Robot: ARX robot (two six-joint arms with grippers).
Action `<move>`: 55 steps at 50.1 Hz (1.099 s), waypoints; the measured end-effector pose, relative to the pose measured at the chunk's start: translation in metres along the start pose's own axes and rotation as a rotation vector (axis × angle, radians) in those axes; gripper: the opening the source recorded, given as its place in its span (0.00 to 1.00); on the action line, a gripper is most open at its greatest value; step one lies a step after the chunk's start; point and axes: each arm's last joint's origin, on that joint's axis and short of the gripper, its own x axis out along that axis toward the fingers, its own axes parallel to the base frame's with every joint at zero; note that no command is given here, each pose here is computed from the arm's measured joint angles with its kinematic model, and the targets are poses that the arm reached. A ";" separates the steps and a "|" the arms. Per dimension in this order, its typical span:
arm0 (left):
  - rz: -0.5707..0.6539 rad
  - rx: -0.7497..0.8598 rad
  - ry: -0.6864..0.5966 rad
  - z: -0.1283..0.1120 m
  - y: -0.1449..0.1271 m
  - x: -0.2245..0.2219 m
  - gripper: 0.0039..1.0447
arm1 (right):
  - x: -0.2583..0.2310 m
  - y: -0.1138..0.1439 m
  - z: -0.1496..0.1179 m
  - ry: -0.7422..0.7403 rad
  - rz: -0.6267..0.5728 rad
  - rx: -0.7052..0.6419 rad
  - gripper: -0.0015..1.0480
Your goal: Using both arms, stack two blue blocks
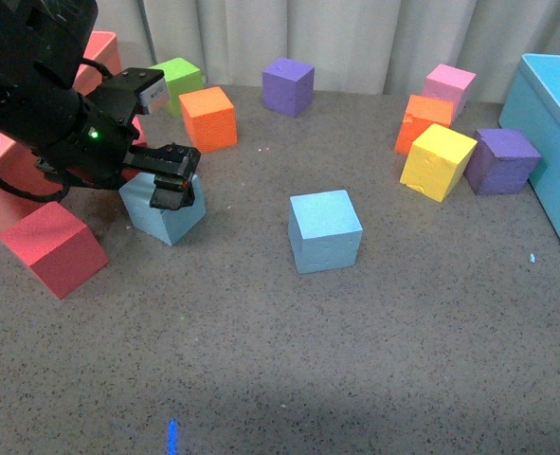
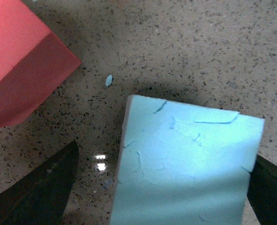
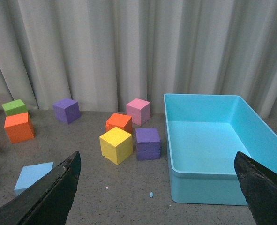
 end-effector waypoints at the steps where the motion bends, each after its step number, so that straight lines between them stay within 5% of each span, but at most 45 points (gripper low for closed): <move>1: -0.002 0.000 0.003 0.000 0.000 0.001 0.94 | 0.000 0.000 0.000 0.000 0.000 0.000 0.91; 5: -0.007 0.000 0.009 -0.001 -0.002 0.003 0.92 | 0.000 0.000 0.000 0.000 0.000 0.000 0.91; 16: -0.018 -0.020 0.015 0.000 -0.009 0.005 0.60 | 0.000 0.000 0.000 0.000 0.000 0.000 0.91; 25: -0.025 -0.060 0.019 0.004 -0.017 -0.002 0.47 | 0.000 0.000 0.000 0.000 0.000 0.000 0.91; 43: 0.088 -0.334 -0.010 0.038 -0.059 -0.045 0.45 | 0.000 0.000 0.000 0.000 0.000 0.000 0.91; 55: 0.115 -0.417 -0.006 0.057 -0.123 -0.057 0.43 | 0.000 0.000 0.000 0.000 0.000 0.000 0.91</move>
